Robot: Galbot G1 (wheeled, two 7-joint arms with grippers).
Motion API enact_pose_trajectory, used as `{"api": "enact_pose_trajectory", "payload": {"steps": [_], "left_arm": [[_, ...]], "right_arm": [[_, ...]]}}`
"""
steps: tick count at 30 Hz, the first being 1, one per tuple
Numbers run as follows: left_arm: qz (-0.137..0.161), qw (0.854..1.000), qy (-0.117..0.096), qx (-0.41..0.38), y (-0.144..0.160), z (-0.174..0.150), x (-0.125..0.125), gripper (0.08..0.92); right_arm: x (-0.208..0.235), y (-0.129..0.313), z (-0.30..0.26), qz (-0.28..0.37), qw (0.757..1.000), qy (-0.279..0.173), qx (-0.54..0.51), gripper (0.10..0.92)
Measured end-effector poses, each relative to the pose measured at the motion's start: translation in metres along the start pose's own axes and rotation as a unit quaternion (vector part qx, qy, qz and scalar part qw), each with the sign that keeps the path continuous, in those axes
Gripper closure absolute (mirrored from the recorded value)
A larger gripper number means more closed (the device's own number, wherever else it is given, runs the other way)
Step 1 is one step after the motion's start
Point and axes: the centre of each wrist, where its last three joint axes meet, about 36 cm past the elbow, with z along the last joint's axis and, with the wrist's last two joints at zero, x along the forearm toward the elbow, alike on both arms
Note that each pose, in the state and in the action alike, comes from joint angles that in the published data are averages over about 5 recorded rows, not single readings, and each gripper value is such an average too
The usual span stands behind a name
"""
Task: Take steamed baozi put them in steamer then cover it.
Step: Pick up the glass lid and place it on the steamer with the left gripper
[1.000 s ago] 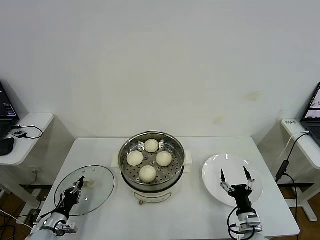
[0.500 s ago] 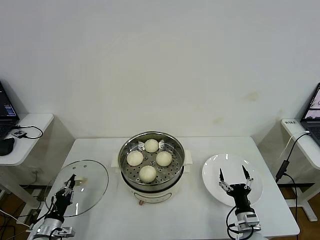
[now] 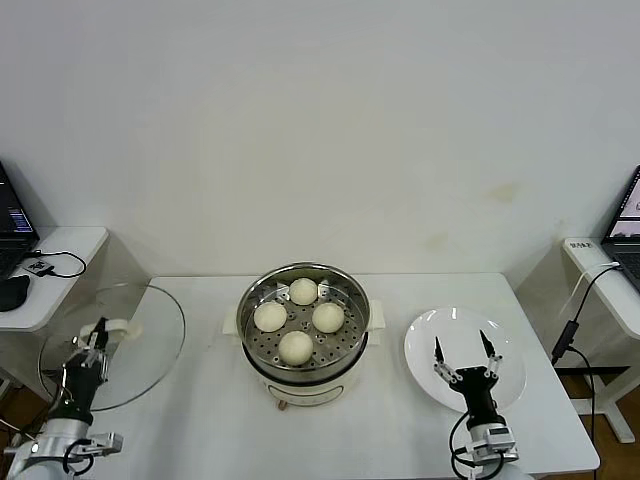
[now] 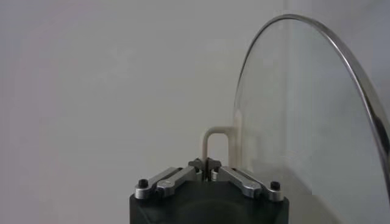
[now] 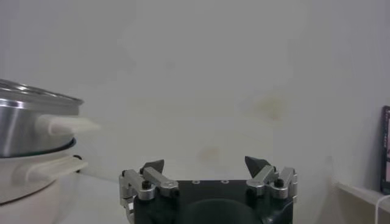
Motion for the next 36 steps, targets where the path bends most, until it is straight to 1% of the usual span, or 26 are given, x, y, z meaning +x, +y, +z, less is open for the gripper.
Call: {"api": "enact_pose_trajectory", "payload": {"steps": [3,6,14,20,23,29,36], "left_arm": [[-0.006,1.000,-0.002,-0.002,0.019,-0.006,-0.008,0.882],[-0.009,1.000,-0.011,-0.004,0.036,-0.015,-0.017,0.882],[-0.012,0.998,-0.062,-0.012,0.066,-0.058,-0.042,0.882],[-0.009,0.996,-0.092,-0.002,0.076,-0.098,-0.058,0.882],[-0.007,0.995,-0.103,0.001,0.080,-0.117,-0.063,0.882],[0.003,0.993,-0.115,0.003,0.081,-0.152,-0.069,0.882],[0.017,0.992,-0.121,0.021,0.076,-0.196,-0.072,0.882]], "right_arm": [[0.001,0.001,0.001,-0.001,1.000,0.002,0.001,0.200],[0.003,0.003,0.001,-0.002,1.000,0.003,0.001,0.200],[0.009,0.008,0.001,-0.005,1.000,0.005,0.009,0.200],[0.009,0.011,-0.001,-0.004,1.000,0.003,0.015,0.199],[0.009,0.012,-0.001,-0.004,1.000,0.002,0.017,0.199],[0.008,0.019,0.002,-0.008,1.000,0.001,0.021,0.200],[0.008,0.026,0.008,-0.014,0.999,0.005,0.029,0.200]]}}
